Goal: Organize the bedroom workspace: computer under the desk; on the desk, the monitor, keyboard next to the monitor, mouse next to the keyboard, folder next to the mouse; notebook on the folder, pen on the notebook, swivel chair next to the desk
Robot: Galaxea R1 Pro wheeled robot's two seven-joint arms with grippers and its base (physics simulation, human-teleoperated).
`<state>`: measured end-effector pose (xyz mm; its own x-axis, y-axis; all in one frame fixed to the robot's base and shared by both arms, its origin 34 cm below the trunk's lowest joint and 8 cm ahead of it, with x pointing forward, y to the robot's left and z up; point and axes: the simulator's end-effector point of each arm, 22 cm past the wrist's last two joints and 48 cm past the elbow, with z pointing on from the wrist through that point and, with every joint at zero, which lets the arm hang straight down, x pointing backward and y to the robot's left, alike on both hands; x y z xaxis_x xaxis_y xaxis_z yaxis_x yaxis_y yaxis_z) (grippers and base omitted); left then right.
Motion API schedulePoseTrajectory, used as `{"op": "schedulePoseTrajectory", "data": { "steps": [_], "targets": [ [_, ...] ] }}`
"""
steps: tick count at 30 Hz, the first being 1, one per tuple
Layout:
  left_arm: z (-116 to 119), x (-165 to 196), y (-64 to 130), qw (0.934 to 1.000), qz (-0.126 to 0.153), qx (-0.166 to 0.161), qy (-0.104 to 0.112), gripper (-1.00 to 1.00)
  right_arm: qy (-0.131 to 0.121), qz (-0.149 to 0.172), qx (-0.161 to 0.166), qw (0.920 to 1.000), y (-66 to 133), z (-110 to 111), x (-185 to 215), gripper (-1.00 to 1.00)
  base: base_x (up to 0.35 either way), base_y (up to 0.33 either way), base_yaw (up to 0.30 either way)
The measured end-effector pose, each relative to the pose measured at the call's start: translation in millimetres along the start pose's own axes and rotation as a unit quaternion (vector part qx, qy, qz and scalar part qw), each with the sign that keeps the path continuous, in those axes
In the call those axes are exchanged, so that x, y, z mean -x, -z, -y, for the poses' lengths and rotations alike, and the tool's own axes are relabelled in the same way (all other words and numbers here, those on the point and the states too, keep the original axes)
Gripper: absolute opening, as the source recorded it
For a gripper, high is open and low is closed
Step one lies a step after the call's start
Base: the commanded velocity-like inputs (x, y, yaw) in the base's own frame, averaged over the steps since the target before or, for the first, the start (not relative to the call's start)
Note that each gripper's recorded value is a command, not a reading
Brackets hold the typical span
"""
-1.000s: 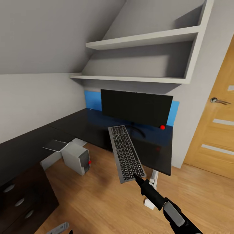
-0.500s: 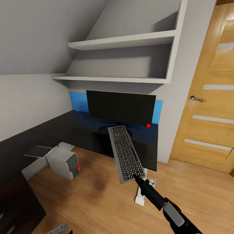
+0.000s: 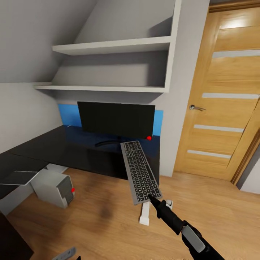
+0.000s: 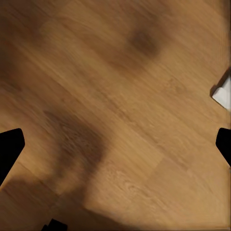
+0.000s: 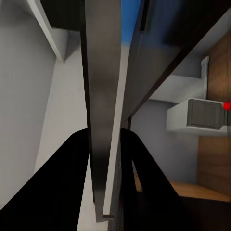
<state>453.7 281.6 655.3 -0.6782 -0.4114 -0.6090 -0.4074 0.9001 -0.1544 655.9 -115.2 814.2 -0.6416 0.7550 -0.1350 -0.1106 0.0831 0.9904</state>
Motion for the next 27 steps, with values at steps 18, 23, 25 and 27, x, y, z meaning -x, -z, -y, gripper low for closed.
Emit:
{"op": "schedulePoseTrajectory", "data": {
  "steps": [18, 23, 25, 27],
  "targets": [
    [-13, -11, -4.6, 0.9999, -0.007, 0.014, 0.0, 1.0, 0.0, 0.001, 0.001, 1.0, 1.1, -1, 2, -1.0, -0.001, 0.007, -0.029],
    [-14, -7, -5.3, 0.9998, 0.007, 0.016, 0.006, 1.0, 0.001, 0.001, 0.0, 1.0, 1.3, 0, 2, -1.0, -0.063, 0.217, -0.072],
    [-14, -7, -5.4, 0.9998, 0.008, 0.016, 0.007, 1.0, 0.0, 0.001, 0.001, 1.0, 1.4, 0, 3, -1.0, -0.016, 0.109, -0.225],
    [-14, -7, -5.4, 0.9998, 0.009, 0.016, 0.007, 1.0, 0.0, 0.001, 0.0, 1.0, 1.4, 0, 3, -1.0, -0.007, 0.045, -0.251]
  ]
}}
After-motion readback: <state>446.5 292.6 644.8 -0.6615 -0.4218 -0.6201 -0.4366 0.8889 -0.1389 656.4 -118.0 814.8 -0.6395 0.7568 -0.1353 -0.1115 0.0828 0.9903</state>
